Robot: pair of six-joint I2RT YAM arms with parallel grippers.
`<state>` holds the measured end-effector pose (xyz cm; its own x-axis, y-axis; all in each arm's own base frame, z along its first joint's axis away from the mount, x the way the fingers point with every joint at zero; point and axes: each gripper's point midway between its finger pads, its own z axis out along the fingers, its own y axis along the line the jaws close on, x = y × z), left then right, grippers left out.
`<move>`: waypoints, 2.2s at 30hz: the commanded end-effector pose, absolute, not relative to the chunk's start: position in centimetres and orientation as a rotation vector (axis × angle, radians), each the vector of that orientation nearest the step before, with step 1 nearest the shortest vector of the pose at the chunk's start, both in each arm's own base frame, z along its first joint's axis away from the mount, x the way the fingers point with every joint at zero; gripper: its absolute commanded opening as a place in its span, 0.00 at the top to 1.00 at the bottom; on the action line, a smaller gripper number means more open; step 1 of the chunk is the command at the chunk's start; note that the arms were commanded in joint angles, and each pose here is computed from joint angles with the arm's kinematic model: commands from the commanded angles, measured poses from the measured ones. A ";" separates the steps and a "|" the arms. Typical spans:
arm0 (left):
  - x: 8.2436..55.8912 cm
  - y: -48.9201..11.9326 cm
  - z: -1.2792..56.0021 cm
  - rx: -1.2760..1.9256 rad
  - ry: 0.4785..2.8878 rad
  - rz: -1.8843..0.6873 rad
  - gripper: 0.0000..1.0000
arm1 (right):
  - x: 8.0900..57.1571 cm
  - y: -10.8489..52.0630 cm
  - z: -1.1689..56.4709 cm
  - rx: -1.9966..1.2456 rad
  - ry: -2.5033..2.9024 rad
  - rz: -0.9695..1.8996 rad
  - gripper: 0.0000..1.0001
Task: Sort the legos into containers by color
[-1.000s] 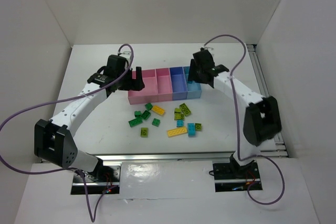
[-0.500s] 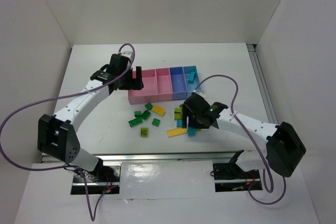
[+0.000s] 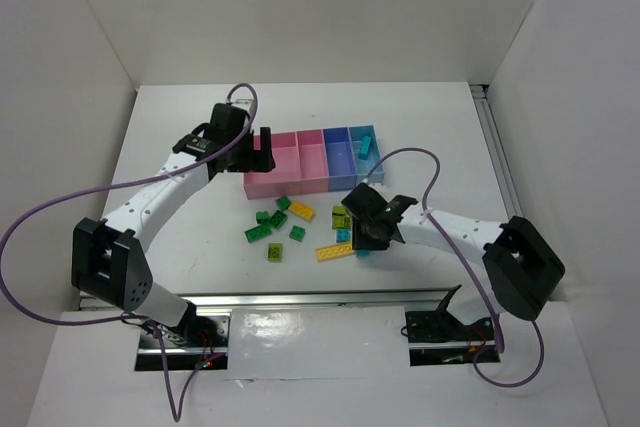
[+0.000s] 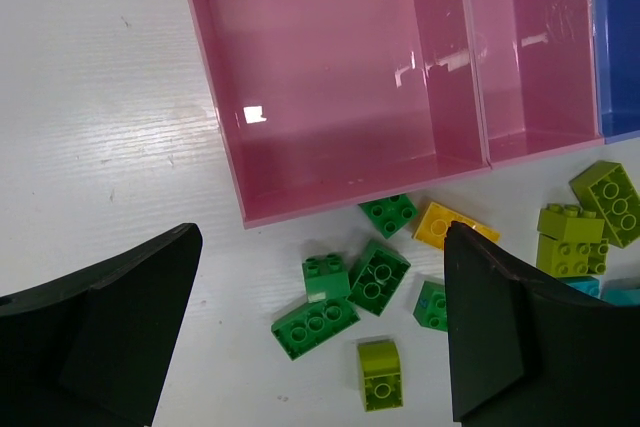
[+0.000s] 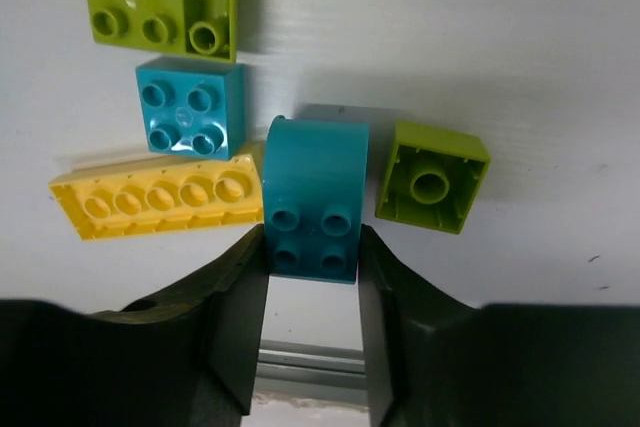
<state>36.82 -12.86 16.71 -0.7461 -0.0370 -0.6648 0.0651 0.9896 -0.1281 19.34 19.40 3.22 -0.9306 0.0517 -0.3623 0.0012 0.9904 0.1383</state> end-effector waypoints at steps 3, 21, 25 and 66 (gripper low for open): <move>37.2 -13.3 17.6 0.031 2.383 -0.196 0.00 | 22.9 20.1 6.9 0.051 2.618 0.143 0.64; 36.6 -13.0 17.4 0.044 2.391 -0.185 0.00 | 45.1 15.5 16.5 0.169 2.274 0.100 0.63; 36.3 -13.1 17.6 0.048 2.393 -0.196 0.00 | 47.9 16.6 15.7 0.156 2.275 0.117 0.62; 35.9 -12.9 15.8 -0.002 2.454 -0.179 0.00 | 25.0 25.4 3.2 -0.110 2.605 0.181 0.42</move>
<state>36.01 -12.60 16.19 -0.7684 -0.0325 -0.6391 0.0558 0.9915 -0.1174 22.95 23.79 1.71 -0.8972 -0.0787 -0.4345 -0.1267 0.9885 0.0826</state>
